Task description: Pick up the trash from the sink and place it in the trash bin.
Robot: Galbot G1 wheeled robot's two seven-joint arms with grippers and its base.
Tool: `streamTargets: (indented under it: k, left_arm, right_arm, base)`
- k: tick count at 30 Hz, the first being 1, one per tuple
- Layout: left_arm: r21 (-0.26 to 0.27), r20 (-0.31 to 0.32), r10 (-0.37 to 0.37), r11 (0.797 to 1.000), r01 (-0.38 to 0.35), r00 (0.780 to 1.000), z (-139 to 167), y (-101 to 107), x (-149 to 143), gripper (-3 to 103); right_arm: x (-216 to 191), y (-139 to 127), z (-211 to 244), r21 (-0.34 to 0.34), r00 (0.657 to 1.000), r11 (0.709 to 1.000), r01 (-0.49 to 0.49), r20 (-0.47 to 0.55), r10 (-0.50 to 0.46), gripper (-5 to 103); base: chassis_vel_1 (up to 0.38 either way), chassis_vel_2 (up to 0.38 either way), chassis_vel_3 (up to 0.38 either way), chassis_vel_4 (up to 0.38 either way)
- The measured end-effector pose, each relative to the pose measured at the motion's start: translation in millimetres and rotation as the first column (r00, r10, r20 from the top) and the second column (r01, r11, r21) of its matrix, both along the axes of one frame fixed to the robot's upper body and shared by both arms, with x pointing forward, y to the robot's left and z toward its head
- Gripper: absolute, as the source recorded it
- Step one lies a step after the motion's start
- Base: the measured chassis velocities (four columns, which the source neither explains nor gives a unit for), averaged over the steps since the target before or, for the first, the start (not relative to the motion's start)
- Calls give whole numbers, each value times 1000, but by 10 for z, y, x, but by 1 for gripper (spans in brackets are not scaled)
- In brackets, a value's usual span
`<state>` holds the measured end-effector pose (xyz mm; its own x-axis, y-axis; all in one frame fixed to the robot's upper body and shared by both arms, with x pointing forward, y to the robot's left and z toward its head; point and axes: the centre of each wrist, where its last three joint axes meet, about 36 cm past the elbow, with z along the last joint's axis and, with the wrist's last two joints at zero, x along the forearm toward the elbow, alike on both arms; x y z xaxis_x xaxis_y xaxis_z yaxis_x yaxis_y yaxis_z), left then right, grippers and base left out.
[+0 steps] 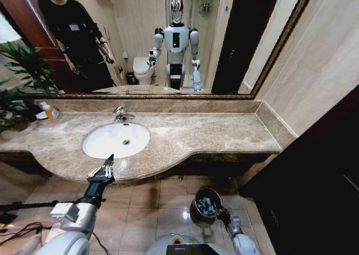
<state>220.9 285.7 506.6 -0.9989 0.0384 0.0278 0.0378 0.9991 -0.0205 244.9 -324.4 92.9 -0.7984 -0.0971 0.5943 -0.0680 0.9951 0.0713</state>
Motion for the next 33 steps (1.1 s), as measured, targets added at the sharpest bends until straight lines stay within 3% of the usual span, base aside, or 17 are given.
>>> streamTargets:
  k: [4, 9, 12, 26, 33]
  left_arm:
    - [0, 0, 0, 1000, 0, 1000, 0, 0, 0, 0]
    - [0, 0, 0, 1000, 0, 1000, 0, 0, 0, 0]
    - [0, 0, 0, 1000, 0, 1000, 0, 0, 0, 0]
    - [0, 0, 0, 1000, 0, 1000, 0, 0, 0, 0]
    - [0, 0, 0, 1000, 0, 1000, 0, 0, 0, 0]
  right_arm:
    - [13, 6, 26, -6, 1000, 1000, 6, 9, -6, 72]
    - [24, 36, 56, -6, 1000, 1000, 11, 20, -11, 93]
    - [29, 57, 69, -4, 1000, 1000, 13, 25, -13, 100]
    - [118, 87, 252, 0, 996, 999, 42, 74, -42, 100]
    - [395, 17, 984, 18, 971, 994, 103, 214, -105, 100]
  base:
    - [0, 0, 0, 0]
    - [0, 0, 0, 0]
    - [0, 0, 0, 0]
    - [0, 0, 0, 0]
    - [0, 0, 0, 0]
